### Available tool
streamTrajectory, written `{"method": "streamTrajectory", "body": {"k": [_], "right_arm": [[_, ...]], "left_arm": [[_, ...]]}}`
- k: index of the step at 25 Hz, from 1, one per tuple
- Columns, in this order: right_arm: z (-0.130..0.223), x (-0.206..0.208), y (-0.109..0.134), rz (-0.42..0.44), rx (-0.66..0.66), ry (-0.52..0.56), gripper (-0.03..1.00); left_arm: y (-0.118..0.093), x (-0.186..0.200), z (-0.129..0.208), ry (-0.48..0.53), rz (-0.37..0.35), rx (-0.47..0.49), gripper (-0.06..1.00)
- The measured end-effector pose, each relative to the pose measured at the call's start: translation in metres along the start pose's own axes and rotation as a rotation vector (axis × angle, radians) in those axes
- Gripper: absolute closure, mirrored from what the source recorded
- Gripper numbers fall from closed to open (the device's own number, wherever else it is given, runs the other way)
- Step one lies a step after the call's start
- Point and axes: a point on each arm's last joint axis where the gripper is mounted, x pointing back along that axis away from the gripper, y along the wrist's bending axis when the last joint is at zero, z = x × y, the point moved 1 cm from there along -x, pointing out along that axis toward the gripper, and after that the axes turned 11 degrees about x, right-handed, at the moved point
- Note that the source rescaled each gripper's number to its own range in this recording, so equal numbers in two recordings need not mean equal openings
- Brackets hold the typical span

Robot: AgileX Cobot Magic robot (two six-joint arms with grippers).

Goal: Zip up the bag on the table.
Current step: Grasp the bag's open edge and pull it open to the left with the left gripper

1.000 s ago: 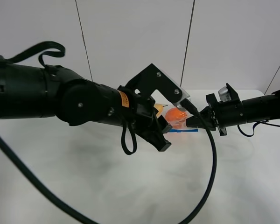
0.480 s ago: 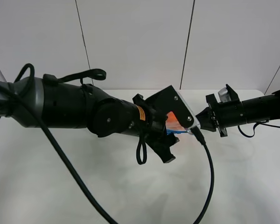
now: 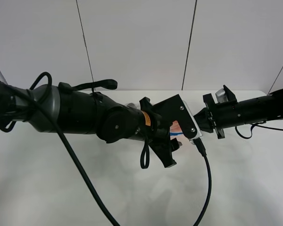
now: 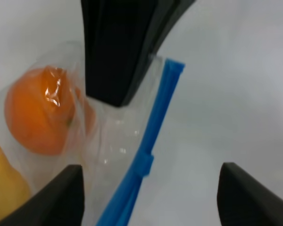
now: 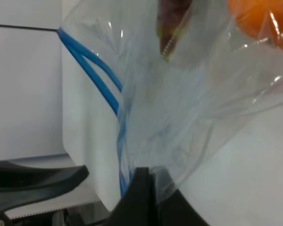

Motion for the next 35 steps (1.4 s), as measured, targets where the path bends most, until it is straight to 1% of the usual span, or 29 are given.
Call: {"method": "streamTrajectory", "body": {"k": [4,12,14,18,21,26,31,35], "right_arm": [[0.0,-0.004,0.003,-0.007,0.003,0.005,0.97],[-0.001,-0.005,0.004,-0.013,-0.002,-0.004,0.97],[-0.001,-0.005,0.004,-0.013,-0.002,-0.004,0.97],[-0.001,-0.005,0.005,-0.019,-0.003,-0.004,0.97],[-0.001,-0.005,0.006,-0.031,-0.005,-0.004,0.97],[-0.001,-0.005,0.007,-0.046,-0.011,-0.009,0.97],[-0.001,-0.005,0.008,-0.052,-0.011,-0.007,0.97],[-0.001,-0.005,0.008,-0.053,-0.011,-0.007,0.97]], "left_arm": [[0.002,-0.003,-0.004,-0.032,-0.014,-0.009,0.05],[0.0,-0.014,0.002,-0.013,-0.008,-0.028,0.05],[0.0,-0.014,0.0,-0.024,-0.013,-0.029,0.06],[0.001,-0.013,-0.001,-0.04,-0.02,-0.036,0.15],[0.002,-0.013,-0.001,-0.044,-0.024,-0.057,0.17],[0.005,-0.013,0.0,-0.041,-0.031,-0.07,0.17],[0.014,-0.013,0.003,-0.032,-0.046,-0.075,0.17],[0.013,-0.013,0.005,-0.014,-0.037,-0.076,0.18]]}}
